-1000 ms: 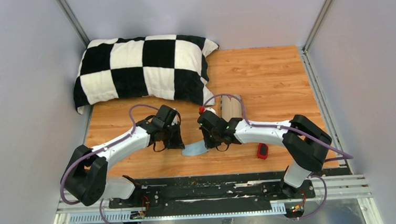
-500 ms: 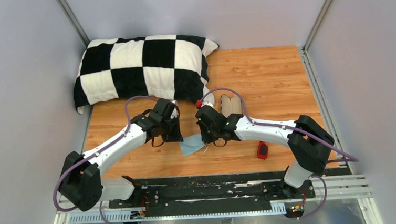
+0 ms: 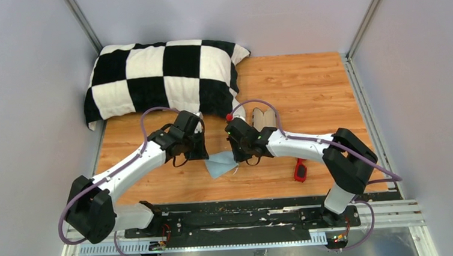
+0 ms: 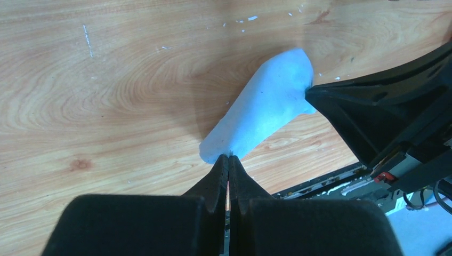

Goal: Organize the sunglasses
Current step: Adjust the glasses cleaning cloth at the center of the board.

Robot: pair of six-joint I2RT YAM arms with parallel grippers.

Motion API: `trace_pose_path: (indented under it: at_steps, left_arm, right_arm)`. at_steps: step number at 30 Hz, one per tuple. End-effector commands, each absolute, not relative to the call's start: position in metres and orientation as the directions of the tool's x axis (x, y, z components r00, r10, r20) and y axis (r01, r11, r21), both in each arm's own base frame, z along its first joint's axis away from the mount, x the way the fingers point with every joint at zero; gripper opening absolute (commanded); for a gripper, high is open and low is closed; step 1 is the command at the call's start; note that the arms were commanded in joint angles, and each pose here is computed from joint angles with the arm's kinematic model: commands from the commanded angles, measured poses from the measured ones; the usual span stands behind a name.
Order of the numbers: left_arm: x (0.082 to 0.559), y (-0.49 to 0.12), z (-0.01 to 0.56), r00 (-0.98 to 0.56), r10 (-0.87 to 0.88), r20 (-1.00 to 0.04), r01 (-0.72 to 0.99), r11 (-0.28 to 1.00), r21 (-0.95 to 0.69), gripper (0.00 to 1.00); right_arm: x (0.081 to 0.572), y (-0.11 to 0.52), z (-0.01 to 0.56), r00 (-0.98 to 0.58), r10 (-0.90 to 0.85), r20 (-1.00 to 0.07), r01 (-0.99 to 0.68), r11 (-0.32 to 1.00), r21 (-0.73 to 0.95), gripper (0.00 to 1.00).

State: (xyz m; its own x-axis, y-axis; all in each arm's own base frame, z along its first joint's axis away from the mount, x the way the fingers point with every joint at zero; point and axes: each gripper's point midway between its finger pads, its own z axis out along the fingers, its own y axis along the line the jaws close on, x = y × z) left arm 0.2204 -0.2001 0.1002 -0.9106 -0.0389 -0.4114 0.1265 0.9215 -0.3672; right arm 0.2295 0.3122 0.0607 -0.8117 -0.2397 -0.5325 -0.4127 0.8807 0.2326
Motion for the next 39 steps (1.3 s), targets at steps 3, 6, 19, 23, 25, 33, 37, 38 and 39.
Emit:
trace_pose_path:
  at_steps: [3, 6, 19, 23, 25, 33, 37, 38, 39]
  left_arm:
    - [0.215, -0.205, 0.081, -0.926, -0.050, -0.373, 0.113, 0.909, -0.401, 0.00]
    - [0.212, -0.206, 0.072, -0.935, -0.050, -0.352, 0.104, 0.908, -0.405, 0.00]
    - [0.211, -0.204, 0.066, -0.938, -0.047, -0.342, 0.099, 0.912, -0.398, 0.00]
    - [0.210, -0.204, 0.066, -0.938, -0.046, -0.343, 0.101, 0.912, -0.398, 0.00]
    - [0.210, -0.204, 0.067, -0.938, -0.047, -0.344, 0.101, 0.912, -0.398, 0.00]
    - [0.210, -0.204, 0.067, -0.938, -0.048, -0.344, 0.100, 0.912, -0.399, 0.00]
    - [0.209, -0.203, 0.067, -0.937, -0.050, -0.345, 0.098, 0.912, -0.399, 0.00]
    - [0.209, -0.203, 0.067, -0.937, -0.049, -0.345, 0.099, 0.912, -0.398, 0.00]
    - [0.209, -0.203, 0.067, -0.938, -0.050, -0.344, 0.098, 0.912, -0.398, 0.00]
  right_arm:
    - [0.230, 0.314, 0.051, -0.827, -0.269, -0.494, -0.421, 0.879, 0.225, 0.08]
    - [0.230, 0.316, 0.049, -0.826, -0.275, -0.492, -0.425, 0.877, 0.225, 0.07]
    - [0.232, 0.320, 0.045, -0.831, -0.272, -0.484, -0.421, 0.878, 0.228, 0.20]
    - [0.232, 0.321, 0.045, -0.832, -0.270, -0.485, -0.419, 0.878, 0.231, 0.18]
    - [0.232, 0.320, 0.046, -0.832, -0.268, -0.486, -0.417, 0.880, 0.229, 0.16]
    - [0.231, 0.319, 0.042, -0.836, -0.271, -0.478, -0.414, 0.882, 0.225, 0.20]
    - [0.232, 0.317, 0.040, -0.837, -0.265, -0.479, -0.406, 0.888, 0.217, 0.30]
    - [0.233, 0.317, 0.039, -0.837, -0.264, -0.478, -0.404, 0.889, 0.215, 0.30]
    - [0.232, 0.316, 0.039, -0.838, -0.266, -0.477, -0.404, 0.890, 0.213, 0.30]
